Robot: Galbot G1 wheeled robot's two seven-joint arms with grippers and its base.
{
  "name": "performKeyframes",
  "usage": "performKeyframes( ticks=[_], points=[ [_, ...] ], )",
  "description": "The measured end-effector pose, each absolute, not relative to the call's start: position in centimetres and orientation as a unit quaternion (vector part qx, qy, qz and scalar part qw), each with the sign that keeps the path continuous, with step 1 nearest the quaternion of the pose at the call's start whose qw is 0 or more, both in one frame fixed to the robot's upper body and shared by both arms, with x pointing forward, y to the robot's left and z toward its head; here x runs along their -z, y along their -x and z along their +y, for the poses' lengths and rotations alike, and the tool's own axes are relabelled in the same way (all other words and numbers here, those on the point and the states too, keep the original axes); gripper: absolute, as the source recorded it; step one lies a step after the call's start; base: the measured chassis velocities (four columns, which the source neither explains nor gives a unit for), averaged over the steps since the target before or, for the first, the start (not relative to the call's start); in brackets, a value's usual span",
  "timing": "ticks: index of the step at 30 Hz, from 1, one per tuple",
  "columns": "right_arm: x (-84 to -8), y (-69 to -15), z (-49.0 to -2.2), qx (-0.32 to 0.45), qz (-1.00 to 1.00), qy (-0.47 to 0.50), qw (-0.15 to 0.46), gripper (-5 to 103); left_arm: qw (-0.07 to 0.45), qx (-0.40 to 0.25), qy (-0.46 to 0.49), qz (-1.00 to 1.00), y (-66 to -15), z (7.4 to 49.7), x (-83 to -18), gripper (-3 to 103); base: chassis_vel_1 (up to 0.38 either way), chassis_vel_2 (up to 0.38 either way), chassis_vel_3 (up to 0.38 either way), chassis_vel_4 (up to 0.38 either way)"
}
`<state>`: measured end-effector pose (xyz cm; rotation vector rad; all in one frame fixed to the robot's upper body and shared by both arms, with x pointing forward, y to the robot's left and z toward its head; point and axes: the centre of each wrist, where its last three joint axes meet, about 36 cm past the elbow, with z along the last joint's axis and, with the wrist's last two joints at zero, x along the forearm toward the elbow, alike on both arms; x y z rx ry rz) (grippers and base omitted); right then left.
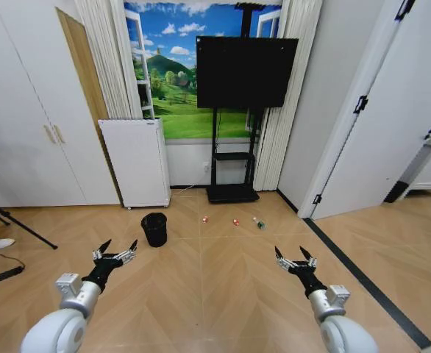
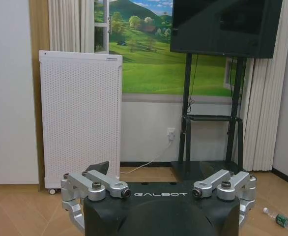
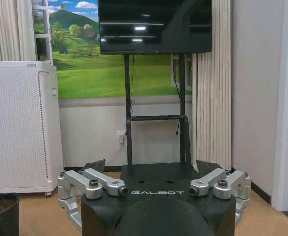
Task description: Pick up the trash bin and place the garbage on the floor into it.
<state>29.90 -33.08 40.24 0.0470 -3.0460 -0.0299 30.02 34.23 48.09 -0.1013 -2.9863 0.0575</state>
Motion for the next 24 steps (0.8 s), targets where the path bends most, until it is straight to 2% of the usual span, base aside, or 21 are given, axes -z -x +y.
performKeyframes(
  ticks=[24],
  points=[
    [-40.56, -29.13, -33.22, -0.007, -0.998, 0.017, 0.065, 100, 0.072, -0.016, 0.033, -0.997, -29.28, 33.81, -48.47, 100, -0.004, 0.004, 0.008, -0.003]
  ],
)
